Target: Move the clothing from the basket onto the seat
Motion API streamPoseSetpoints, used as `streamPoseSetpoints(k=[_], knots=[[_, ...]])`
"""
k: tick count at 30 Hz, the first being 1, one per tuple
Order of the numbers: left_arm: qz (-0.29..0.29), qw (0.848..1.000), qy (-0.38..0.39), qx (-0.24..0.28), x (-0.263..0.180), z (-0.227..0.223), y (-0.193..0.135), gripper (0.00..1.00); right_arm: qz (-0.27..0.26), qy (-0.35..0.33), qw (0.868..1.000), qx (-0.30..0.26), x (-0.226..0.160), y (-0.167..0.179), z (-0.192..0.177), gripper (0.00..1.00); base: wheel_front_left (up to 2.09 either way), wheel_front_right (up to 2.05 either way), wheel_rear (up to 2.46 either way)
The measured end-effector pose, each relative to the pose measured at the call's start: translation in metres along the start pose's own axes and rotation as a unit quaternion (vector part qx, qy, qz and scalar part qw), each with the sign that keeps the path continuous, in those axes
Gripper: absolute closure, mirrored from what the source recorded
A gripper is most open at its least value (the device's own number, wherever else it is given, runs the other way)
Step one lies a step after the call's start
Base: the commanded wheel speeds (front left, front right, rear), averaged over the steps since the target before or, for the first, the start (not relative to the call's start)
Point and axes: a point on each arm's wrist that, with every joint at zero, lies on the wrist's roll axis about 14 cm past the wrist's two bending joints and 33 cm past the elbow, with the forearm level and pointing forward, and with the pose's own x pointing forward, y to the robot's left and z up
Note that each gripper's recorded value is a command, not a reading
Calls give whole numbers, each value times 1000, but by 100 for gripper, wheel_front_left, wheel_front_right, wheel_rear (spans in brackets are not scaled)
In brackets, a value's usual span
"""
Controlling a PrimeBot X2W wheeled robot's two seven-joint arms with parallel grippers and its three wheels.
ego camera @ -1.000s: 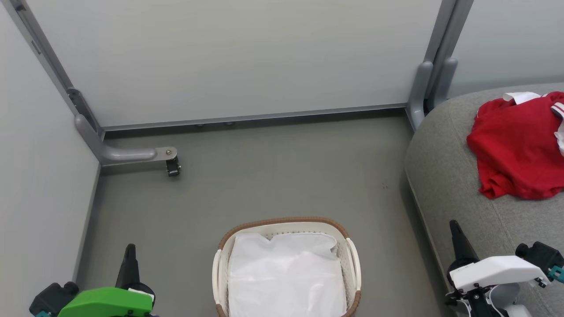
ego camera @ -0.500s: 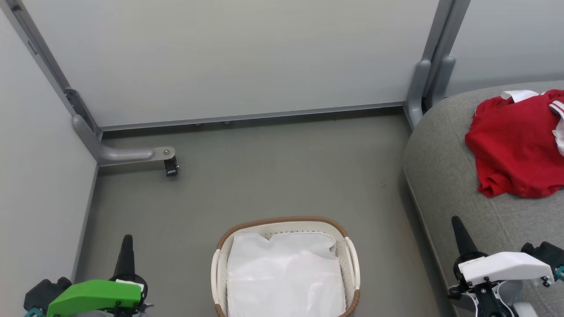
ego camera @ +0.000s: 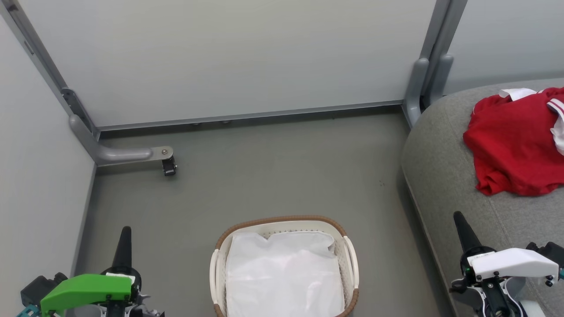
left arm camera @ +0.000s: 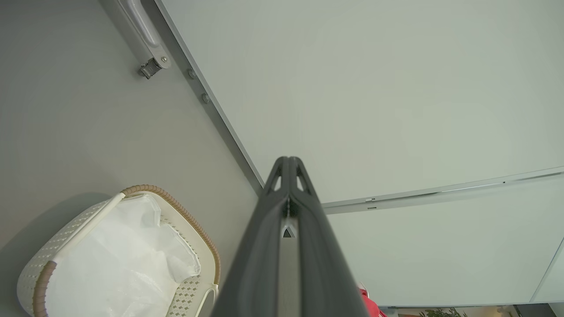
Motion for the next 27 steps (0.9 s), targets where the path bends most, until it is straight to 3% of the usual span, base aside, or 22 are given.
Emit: streamPoseSetpoints(k=[27], knots=[[-32, 994, 7, -102, 11, 4, -18, 100, 17, -5, 994, 110, 2, 8, 11, 100, 0, 0, 0]])
